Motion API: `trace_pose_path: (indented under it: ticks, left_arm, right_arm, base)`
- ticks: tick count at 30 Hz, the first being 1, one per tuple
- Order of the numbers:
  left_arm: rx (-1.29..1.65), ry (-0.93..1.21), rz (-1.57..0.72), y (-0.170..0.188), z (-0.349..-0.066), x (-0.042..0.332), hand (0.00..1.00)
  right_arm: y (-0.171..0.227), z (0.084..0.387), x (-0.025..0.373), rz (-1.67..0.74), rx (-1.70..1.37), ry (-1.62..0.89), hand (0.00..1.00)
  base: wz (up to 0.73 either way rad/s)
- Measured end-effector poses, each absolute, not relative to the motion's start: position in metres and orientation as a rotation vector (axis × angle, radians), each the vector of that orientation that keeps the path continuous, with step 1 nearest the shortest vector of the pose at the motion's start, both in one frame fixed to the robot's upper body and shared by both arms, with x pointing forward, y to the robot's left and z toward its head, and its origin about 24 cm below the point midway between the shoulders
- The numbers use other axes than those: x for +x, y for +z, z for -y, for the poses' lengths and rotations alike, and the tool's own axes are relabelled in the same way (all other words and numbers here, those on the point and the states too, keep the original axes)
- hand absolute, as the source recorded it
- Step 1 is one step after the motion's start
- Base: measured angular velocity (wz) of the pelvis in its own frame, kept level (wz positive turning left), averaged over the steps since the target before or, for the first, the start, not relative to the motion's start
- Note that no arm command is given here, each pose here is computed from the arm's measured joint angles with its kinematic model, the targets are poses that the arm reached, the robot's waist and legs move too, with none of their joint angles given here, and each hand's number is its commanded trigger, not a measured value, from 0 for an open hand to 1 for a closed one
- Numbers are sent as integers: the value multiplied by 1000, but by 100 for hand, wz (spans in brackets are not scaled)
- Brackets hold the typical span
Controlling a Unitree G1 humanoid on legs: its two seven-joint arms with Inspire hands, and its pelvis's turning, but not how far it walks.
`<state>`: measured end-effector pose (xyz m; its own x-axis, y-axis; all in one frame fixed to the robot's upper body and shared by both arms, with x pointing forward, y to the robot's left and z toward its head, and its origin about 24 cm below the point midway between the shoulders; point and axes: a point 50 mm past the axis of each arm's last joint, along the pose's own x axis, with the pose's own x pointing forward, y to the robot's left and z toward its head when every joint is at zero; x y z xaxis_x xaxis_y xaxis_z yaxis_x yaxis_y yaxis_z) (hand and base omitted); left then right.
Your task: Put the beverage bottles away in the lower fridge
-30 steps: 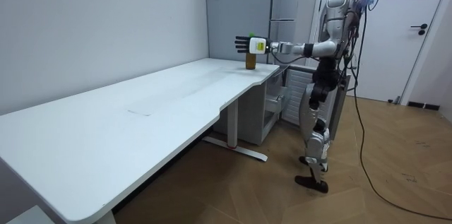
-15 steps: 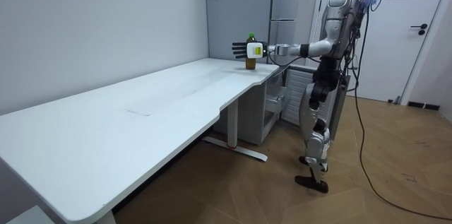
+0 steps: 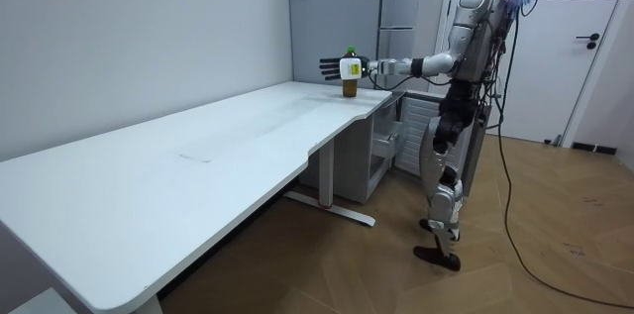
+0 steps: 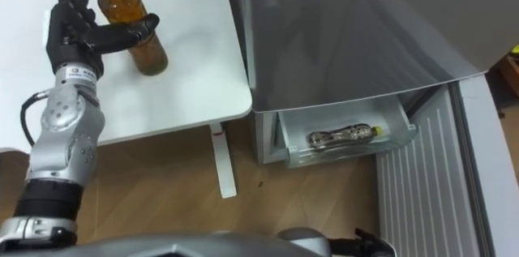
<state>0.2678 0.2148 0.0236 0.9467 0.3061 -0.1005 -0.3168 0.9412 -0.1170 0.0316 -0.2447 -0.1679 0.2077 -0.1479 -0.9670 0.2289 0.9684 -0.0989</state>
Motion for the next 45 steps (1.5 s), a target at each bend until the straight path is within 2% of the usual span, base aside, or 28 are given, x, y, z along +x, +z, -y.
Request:
trace_pose_path:
  ticks: [10,19,20,21,22,45]
  left_arm:
    - [-138,322,-83,28,-217,273,0]
    - [-153,341,-216,5,-221,270,0]
    - [-150,343,-218,5,-222,270,49]
    - [-145,346,-218,5,-223,270,86]
    - [-143,347,-218,5,-224,270,100]
    - [-176,372,-271,1,-231,271,100]
  right_arm:
    - [-169,245,28,-1367,67,-275,0]
    - [-168,248,25,-1408,26,-235,0]
    - [-168,249,26,-1417,2,-215,0]
    - [-168,249,26,-1423,-24,-196,0]
    - [-168,250,27,-1424,-33,-189,0]
    - [-167,253,27,-1487,-161,-109,0]
  base:
    - [-4]
    - [-2]
    - [0]
    - [0]
    - [-3]
    - [-3]
